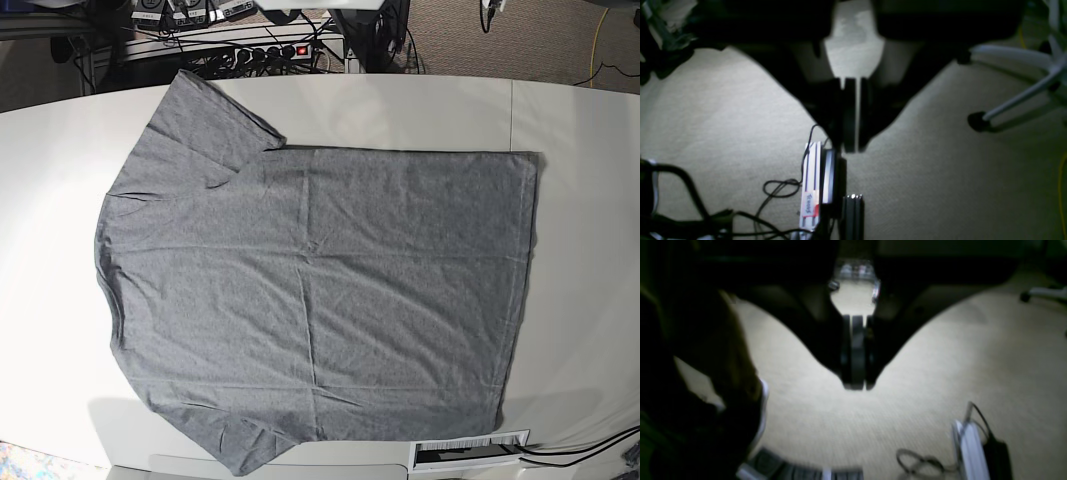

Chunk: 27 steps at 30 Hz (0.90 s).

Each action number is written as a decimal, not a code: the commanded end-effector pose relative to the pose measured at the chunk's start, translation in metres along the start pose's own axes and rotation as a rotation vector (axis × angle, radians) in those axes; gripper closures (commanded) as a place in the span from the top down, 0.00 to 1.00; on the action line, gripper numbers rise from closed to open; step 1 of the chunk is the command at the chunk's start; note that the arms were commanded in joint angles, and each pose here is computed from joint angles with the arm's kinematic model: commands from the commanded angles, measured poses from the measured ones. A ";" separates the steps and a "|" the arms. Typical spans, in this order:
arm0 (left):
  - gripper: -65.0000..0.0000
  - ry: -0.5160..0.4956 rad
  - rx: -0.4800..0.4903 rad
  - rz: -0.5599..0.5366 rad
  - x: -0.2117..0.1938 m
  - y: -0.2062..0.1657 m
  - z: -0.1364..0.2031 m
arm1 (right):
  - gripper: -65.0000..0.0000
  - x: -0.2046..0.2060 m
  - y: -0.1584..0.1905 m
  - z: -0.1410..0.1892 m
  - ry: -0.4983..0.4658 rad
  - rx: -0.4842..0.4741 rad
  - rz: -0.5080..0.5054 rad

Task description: Fold the T-shirt properly

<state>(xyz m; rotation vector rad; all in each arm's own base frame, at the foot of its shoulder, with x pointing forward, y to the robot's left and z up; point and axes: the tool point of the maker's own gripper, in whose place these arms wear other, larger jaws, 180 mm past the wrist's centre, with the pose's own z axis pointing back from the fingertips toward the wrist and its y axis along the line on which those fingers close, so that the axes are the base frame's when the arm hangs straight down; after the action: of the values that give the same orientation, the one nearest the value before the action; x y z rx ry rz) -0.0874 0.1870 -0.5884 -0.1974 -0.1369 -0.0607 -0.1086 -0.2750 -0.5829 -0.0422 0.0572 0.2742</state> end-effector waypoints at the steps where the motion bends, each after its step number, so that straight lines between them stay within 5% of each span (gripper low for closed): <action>1: 0.00 -0.004 -0.014 -0.016 -0.004 0.002 0.009 | 0.00 -0.006 -0.006 0.008 -0.004 -0.004 0.025; 10: 0.00 -0.080 -0.086 -0.223 0.013 -0.010 0.062 | 0.00 0.016 -0.007 0.066 -0.126 -0.032 0.326; 27: 0.00 -0.156 -0.130 -0.741 0.037 -0.052 0.126 | 0.00 0.069 0.017 0.145 -0.228 -0.145 0.675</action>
<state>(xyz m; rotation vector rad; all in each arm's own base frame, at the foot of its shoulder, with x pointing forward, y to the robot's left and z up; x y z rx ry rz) -0.0672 0.1598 -0.4546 -0.2614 -0.3566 -0.7936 -0.0379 -0.2326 -0.4467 -0.1387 -0.1760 0.9512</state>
